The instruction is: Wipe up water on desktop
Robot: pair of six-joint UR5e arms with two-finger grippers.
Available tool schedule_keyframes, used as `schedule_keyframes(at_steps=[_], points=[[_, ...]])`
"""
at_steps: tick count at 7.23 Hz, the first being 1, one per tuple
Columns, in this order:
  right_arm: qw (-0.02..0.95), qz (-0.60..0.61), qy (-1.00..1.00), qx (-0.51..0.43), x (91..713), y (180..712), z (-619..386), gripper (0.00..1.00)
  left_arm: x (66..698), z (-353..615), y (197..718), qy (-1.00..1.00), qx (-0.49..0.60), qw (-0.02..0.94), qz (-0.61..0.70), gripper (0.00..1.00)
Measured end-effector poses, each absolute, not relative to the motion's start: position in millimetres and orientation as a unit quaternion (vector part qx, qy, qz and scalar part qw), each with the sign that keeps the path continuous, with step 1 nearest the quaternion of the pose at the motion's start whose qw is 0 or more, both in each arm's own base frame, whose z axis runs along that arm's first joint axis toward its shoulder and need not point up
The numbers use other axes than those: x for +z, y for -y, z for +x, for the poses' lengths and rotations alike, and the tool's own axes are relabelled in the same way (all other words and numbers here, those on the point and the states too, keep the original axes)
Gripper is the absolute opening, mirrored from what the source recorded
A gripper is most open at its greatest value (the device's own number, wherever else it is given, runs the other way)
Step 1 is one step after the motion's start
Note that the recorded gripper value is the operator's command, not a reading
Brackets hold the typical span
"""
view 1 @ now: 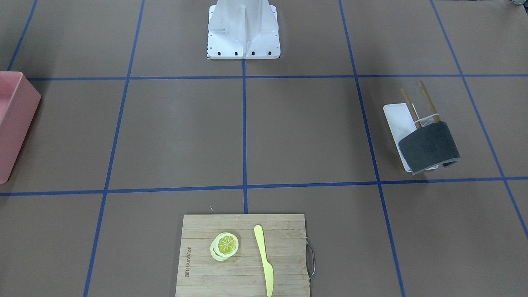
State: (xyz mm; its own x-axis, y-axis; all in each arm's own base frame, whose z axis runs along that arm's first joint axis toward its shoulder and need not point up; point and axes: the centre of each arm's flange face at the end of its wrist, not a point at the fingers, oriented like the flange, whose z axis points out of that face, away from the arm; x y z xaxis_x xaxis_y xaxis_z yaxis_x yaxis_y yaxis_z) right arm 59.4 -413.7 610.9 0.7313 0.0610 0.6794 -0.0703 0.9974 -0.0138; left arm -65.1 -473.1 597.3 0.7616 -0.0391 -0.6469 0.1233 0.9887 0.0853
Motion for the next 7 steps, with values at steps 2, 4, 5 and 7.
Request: schedule_keyframes(at_steps=[2, 4, 5, 7], points=[[0.929, 0.01, 0.367, 0.034, 608, 418, 59, 1.0, 581, -57, 489, -0.346, -0.045, 0.935, 0.068, 0.98], [0.927, 0.013, 0.373, 0.034, 603, 421, 58, 1.0, 551, -41, 507, -0.379, -0.072, 0.92, 0.065, 0.98], [0.924, 0.014, 0.382, 0.034, 600, 422, 56, 1.0, 535, -23, 516, -0.401, -0.081, 0.911, 0.054, 0.98], [0.92, 0.011, 0.39, 0.035, 601, 422, 55, 1.0, 503, 38, 533, -0.423, -0.106, 0.9, 0.013, 0.98]])
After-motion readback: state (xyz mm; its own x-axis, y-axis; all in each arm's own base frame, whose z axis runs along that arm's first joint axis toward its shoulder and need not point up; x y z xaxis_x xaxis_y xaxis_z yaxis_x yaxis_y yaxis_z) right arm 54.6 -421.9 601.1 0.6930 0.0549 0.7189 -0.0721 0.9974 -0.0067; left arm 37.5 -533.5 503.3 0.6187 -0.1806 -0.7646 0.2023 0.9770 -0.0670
